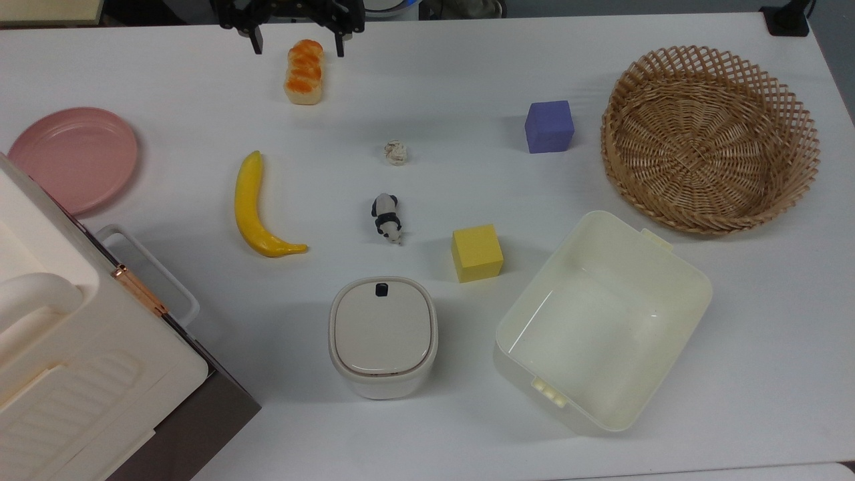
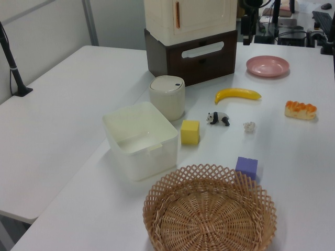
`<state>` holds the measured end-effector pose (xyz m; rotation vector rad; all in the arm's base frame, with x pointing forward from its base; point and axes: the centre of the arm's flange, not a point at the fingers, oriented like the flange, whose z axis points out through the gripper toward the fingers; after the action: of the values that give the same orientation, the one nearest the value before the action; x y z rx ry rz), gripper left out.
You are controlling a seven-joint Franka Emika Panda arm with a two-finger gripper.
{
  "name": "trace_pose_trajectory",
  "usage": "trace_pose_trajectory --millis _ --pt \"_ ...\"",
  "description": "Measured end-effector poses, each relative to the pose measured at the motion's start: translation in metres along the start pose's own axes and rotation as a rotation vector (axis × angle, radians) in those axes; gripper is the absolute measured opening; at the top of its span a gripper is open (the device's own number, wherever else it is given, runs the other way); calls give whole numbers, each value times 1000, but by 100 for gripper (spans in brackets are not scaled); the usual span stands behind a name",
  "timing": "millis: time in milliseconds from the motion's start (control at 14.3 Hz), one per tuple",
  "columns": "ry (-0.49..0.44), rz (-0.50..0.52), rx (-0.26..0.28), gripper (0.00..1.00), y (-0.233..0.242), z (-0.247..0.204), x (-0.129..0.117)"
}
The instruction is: Put the bread in the basket
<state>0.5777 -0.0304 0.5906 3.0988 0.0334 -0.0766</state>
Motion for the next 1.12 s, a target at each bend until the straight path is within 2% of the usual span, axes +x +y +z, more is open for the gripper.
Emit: trace_pose_trajectory --millis 210,630,840,1120 --pt "-60 -22 7 100 8 -1 -12" --pt "-59 -16 9 100 10 -4 -15" --pt "-60 67 7 100 8 -4 -15" --pt "-64 88 7 100 6 -3 -19"
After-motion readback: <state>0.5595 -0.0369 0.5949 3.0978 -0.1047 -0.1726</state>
